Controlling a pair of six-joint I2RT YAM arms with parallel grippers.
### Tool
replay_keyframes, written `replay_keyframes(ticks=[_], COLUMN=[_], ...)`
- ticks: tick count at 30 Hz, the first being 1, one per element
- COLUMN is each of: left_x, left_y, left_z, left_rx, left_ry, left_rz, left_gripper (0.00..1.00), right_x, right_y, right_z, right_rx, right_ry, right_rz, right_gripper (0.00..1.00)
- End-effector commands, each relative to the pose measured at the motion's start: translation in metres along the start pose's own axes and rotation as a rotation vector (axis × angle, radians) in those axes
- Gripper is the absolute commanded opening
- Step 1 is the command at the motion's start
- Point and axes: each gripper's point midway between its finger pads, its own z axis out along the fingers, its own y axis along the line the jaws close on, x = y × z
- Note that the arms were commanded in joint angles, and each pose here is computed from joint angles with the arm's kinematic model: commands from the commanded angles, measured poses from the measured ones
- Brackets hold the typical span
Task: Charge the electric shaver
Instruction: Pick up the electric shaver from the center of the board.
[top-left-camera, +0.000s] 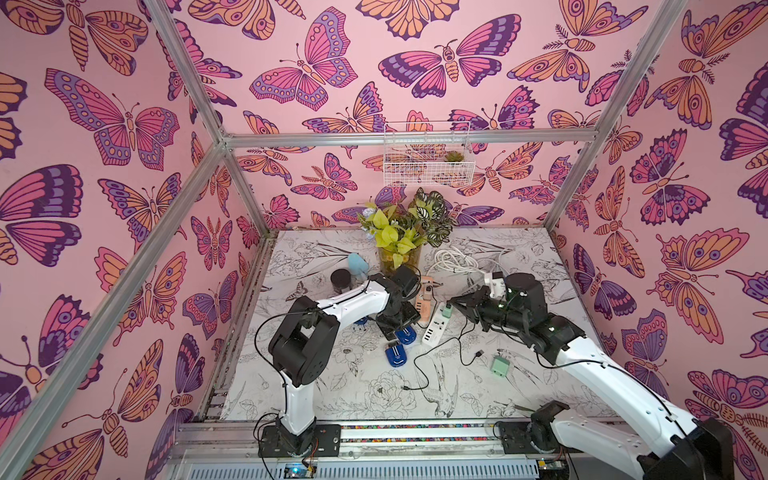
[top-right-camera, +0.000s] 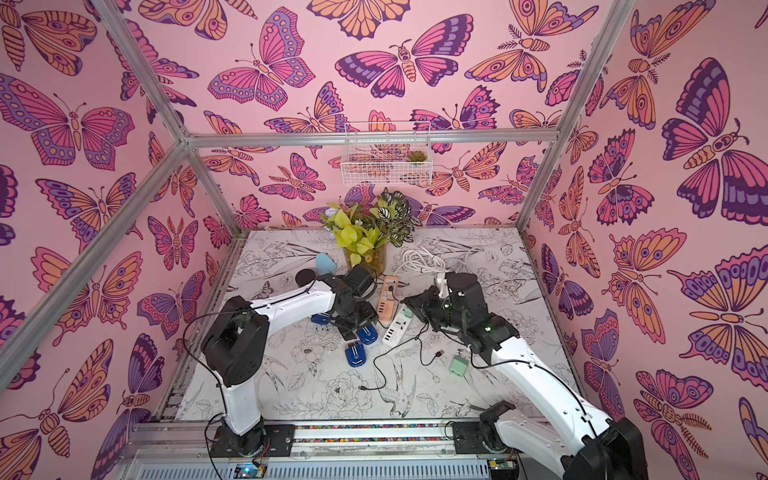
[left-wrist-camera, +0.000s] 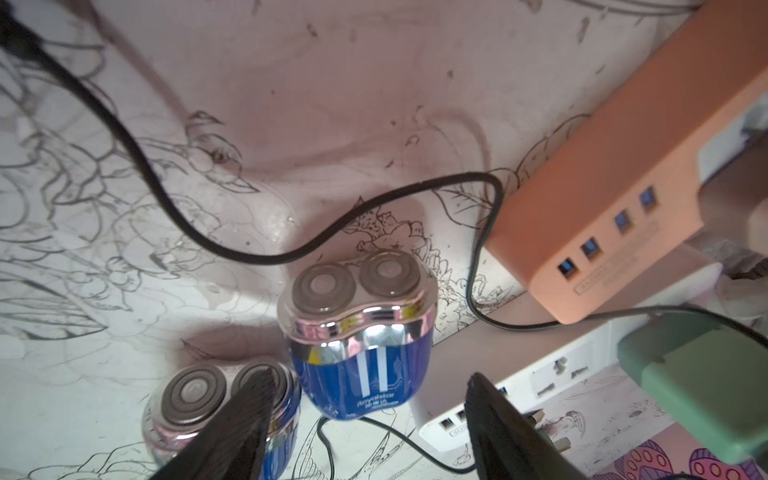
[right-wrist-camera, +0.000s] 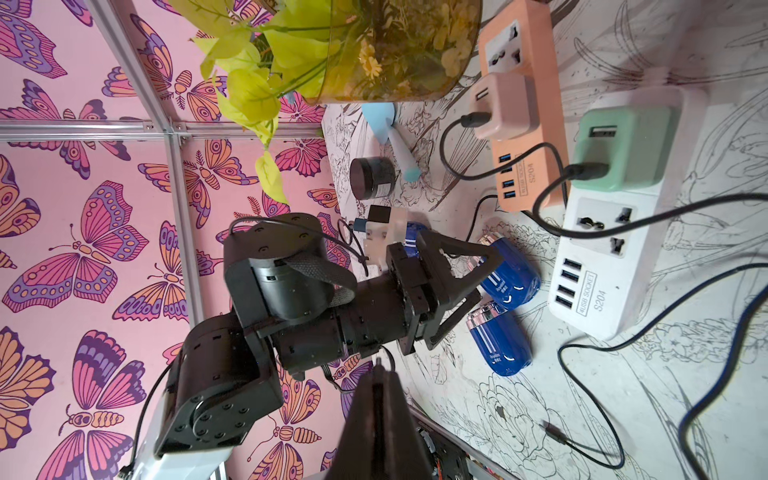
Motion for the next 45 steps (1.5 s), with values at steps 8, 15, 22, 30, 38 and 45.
replay_keyframes(ticks=[8, 15, 22, 30, 38, 45], left_x=[-0.008, -0.013, -0.017, -0.021, -0.017, -0.019], left_y=[0.019, 0.029, 0.048, 0.058, 0.069, 0.064], left_z=[0.022, 0.037, 0.047, 0.045, 0.056, 0.053], left_rx=[-0.105, -0.164, -0.226, -0.349, -0.395, -0.379], left_ry=[-0.059, -0.102, -0.133, -0.150, -0.127, -0.137], left_rz=[-0.014, -0.059, -0.145, -0.153, -0.172, -0.173], left_gripper=[0.70, 0.69, 0.69, 0.66, 0.65, 0.36], right_x=[-0.006, -0.006, -0.008, -0.010, -0.013, -0.013], right_y=[0.003, 0.002, 0.004, 0.001, -0.001, -0.002], right_z=[-0.005, -0.003, -0.004, -0.006, -0.007, -0.005], right_rx=[-0.025, -0.029, -0.034, -0.031, -0.031, -0.030], right_ry=[-0.021, -0.014, -0.015, -0.016, -0.021, -0.016], right_rz=[0.006, 0.010, 0.014, 0.022, 0.030, 0.030], right_gripper=[0.00, 0.00, 0.00, 0.00, 0.00, 0.00])
